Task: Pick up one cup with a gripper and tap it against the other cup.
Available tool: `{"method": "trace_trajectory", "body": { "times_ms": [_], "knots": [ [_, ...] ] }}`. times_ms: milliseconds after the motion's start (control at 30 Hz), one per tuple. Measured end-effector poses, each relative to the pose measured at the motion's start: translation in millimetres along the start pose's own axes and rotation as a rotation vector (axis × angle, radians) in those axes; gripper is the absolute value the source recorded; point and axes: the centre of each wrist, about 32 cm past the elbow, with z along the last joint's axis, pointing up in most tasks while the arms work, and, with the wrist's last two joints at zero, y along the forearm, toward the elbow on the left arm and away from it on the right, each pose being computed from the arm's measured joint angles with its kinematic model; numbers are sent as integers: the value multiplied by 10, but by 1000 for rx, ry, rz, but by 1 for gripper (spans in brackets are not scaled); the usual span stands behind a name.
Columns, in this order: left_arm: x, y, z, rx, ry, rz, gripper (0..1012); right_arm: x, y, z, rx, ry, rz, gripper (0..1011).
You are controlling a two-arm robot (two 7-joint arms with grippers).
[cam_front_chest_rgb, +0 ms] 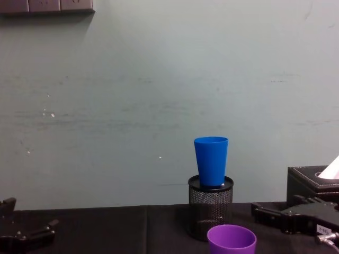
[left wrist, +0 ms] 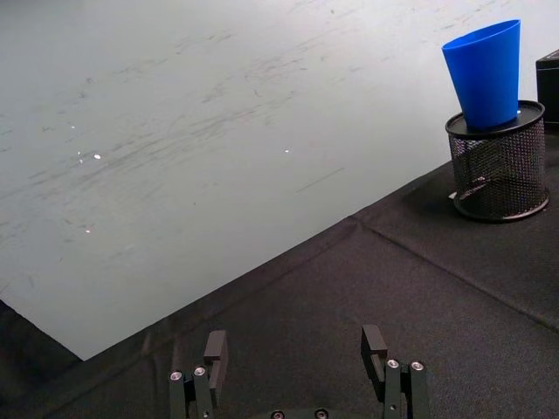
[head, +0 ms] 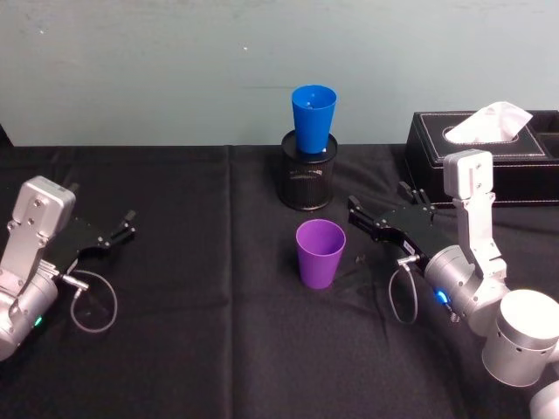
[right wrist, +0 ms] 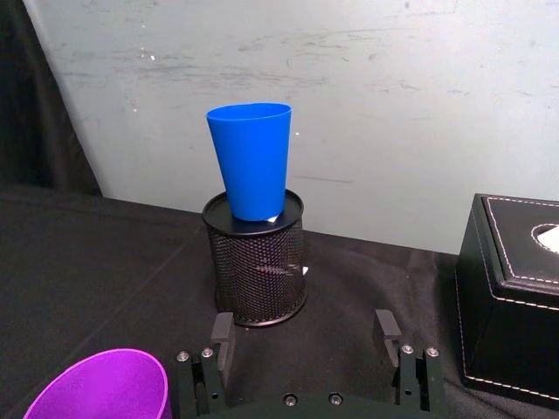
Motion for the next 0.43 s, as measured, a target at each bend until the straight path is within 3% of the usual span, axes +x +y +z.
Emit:
{"method": "trace_trajectory", "body": {
  "times_ms": [433],
  "knots": [
    [0, 0, 0, 0, 0, 0, 1000, 0, 0, 0, 0, 0, 0, 1003]
  ]
}}
